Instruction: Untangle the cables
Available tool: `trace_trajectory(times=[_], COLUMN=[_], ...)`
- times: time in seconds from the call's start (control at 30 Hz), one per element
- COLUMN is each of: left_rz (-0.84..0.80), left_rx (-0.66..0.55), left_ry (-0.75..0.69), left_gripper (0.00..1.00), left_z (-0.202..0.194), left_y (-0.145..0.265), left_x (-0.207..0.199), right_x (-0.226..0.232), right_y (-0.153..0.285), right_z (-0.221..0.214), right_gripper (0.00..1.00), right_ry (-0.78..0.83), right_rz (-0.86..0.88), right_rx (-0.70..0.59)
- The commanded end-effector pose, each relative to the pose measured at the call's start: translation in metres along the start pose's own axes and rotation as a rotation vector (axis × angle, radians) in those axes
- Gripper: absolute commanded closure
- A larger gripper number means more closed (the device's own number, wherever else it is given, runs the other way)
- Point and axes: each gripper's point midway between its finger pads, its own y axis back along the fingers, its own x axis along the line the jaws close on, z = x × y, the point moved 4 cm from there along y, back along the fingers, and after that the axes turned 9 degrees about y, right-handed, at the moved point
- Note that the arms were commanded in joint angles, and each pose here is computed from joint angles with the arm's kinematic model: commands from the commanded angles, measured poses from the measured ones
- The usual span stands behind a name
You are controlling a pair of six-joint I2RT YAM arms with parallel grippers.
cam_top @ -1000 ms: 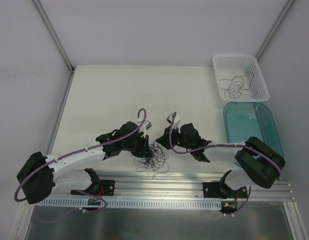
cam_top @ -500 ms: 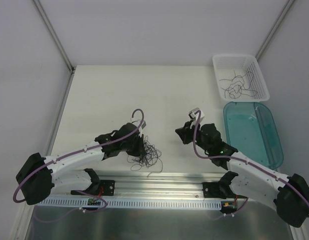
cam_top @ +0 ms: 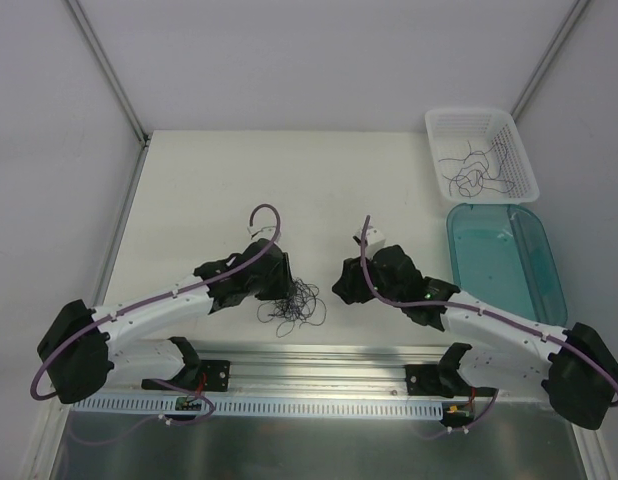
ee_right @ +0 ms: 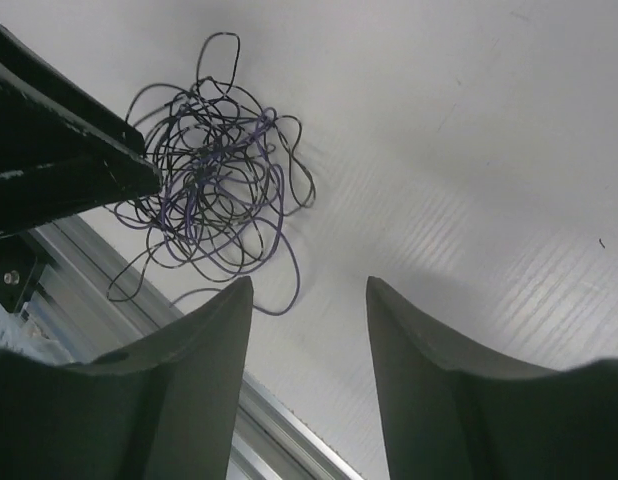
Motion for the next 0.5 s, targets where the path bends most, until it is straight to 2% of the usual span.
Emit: trace_trajectory(times=[0.0, 0.13, 0.23, 0.37, 0.47], left_rz=[-0.035, -0.072, -0.084, -0.075, -0.022], left_rx=[-0.114, -0.147, -0.15, -0.123, -0.097], left_ry=[0.122, 0.139, 0.16, 0.188, 0.214], left_gripper=[0.48, 0.34, 0.31, 0.31, 0.36], left_z=[0.025, 0.027, 0.02, 0.003, -0.011], left_y=[0.013, 0.029, 0.039, 0.05, 0.05], left_x=[-0.02, -0.017, -0.006, 0.015, 0.035], right_x=[0.011, 0.018, 0.024, 0.037, 0.047], right_y=[0.002, 0.0, -0.002, -0.009, -0.014], right_z=[0.014, 0.01, 0.007, 0.006, 0.007], right_gripper=[0.46, 0.39, 0.33, 0.25, 0.23], right_ry=[-0.084, -0.14, -0.155, -0.163, -0.172], right_rz=[-0.022, -0.034, -0.035, -0.014, 0.009], right_rx=[-0.032, -0.033, -0.029, -0.013, -0.012])
